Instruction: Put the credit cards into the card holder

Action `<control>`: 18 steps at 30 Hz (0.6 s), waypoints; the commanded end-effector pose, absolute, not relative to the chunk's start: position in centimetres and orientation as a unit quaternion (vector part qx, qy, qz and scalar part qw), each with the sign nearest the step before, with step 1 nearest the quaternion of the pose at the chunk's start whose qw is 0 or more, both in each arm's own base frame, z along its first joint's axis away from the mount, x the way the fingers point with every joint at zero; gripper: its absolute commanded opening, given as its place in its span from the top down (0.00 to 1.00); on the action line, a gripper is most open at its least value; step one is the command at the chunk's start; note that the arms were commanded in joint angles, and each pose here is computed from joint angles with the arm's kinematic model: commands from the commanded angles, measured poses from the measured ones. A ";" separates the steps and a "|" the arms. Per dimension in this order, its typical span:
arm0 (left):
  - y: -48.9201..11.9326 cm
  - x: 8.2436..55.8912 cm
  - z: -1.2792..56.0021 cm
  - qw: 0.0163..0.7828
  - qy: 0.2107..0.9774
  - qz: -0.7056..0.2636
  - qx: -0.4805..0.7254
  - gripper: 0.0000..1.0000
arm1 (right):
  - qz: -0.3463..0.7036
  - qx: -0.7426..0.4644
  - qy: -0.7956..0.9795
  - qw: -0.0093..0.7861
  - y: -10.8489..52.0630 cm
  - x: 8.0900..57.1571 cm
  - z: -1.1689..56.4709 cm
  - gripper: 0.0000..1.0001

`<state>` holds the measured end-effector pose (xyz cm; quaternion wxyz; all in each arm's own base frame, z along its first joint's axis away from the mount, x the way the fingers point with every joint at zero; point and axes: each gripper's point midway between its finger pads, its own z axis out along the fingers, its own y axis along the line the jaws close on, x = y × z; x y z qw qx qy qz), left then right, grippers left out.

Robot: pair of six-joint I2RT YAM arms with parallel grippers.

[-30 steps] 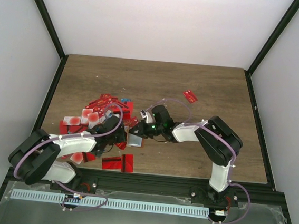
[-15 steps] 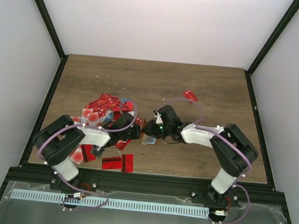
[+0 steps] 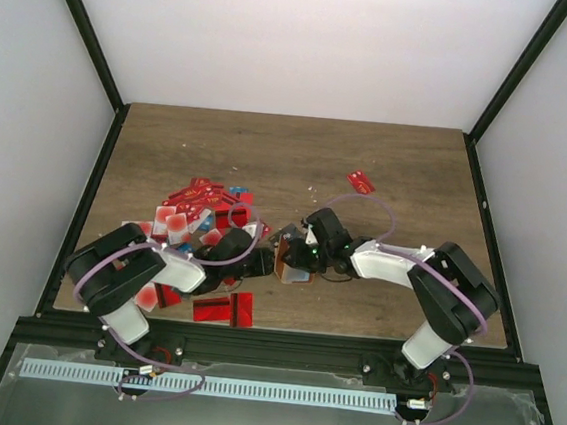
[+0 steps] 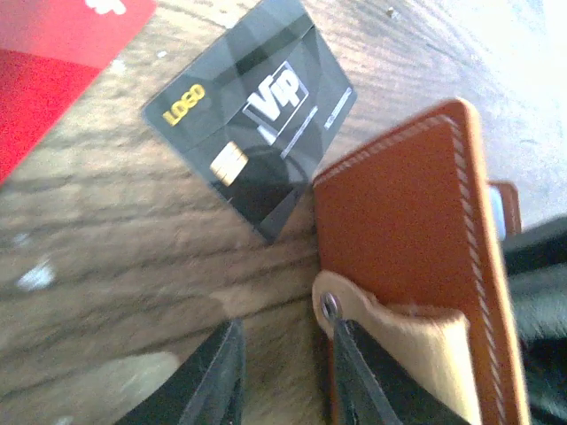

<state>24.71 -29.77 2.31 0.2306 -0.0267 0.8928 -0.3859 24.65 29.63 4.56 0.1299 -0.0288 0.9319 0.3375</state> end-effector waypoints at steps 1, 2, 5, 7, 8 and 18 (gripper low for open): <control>-28.4 17.6 -1.2 0.122 0.926 -0.356 0.025 0.67 | 0.319 -0.036 0.941 0.106 30.5 24.5 1.9 0.75; -27.8 17.4 -1.2 0.124 0.929 -0.348 0.026 0.64 | 0.313 -0.032 0.944 0.105 30.3 24.5 1.5 0.74; -26.7 17.1 -0.9 0.128 0.936 -0.326 0.033 0.56 | 0.296 -0.028 0.950 0.097 30.0 24.4 0.4 0.68; -26.3 17.2 0.0 0.137 0.938 -0.318 0.037 0.53 | 0.285 -0.028 0.954 0.092 29.8 24.4 -0.3 0.66; -26.1 17.3 0.8 0.146 0.938 -0.313 0.036 0.52 | 0.281 -0.029 0.955 0.088 29.8 24.2 -0.6 0.65; -25.2 19.5 8.3 0.271 0.909 -0.313 0.052 0.48 | 0.266 -0.040 0.959 0.094 29.4 23.5 0.0 0.60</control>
